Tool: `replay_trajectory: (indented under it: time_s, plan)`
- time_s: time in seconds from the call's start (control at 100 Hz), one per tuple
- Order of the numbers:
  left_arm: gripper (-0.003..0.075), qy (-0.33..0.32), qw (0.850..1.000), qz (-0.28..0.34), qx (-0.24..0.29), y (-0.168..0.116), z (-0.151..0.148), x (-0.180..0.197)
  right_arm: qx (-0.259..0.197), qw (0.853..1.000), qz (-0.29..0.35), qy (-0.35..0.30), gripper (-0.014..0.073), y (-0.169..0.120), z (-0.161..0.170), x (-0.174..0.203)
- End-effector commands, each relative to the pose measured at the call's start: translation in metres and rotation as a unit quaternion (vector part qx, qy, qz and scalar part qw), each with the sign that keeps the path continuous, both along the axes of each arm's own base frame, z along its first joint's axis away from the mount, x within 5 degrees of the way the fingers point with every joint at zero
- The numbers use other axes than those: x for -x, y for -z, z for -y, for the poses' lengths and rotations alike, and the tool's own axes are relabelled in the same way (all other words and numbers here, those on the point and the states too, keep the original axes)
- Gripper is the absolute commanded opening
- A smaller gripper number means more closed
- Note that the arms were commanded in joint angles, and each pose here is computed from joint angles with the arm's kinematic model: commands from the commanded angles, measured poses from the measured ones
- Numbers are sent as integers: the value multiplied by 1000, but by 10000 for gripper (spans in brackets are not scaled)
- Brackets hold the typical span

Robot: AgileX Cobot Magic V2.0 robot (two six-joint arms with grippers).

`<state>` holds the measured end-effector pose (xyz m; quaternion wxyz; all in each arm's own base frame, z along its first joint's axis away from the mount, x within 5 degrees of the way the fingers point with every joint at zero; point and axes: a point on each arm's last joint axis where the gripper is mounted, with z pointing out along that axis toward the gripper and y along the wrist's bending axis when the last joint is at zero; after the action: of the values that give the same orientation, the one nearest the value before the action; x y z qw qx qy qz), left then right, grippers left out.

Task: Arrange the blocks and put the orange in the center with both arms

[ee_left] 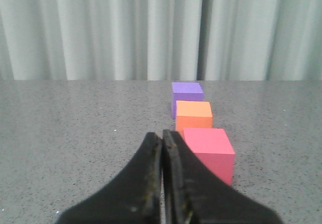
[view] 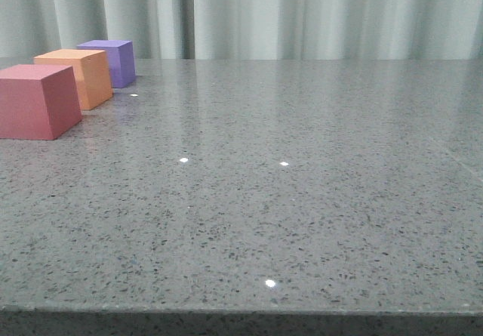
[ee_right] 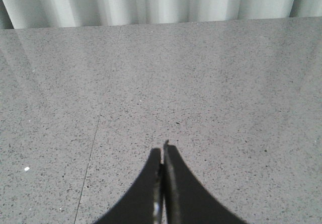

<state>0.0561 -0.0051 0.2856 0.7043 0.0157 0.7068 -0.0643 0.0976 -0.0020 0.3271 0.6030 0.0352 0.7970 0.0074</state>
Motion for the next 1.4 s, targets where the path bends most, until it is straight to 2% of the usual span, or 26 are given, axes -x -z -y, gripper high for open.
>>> replay_trajectory:
  time_s: [0.0,0.21,0.42,1.39]
  plan:
    - [-20,-5,998,63,4,3,0,2,15,999,52,-6,-68,-16,0,-1]
    - [-20,-25,997,73,22,48,-2,6,15,999,52,-6,-68,-16,0,-1]
    - [-20,-31,995,94,26,76,-2,2,15,999,52,-6,-68,-16,0,-1]
    - [-20,-33,996,84,25,77,-2,2,15,999,51,-5,-68,-16,0,-1]
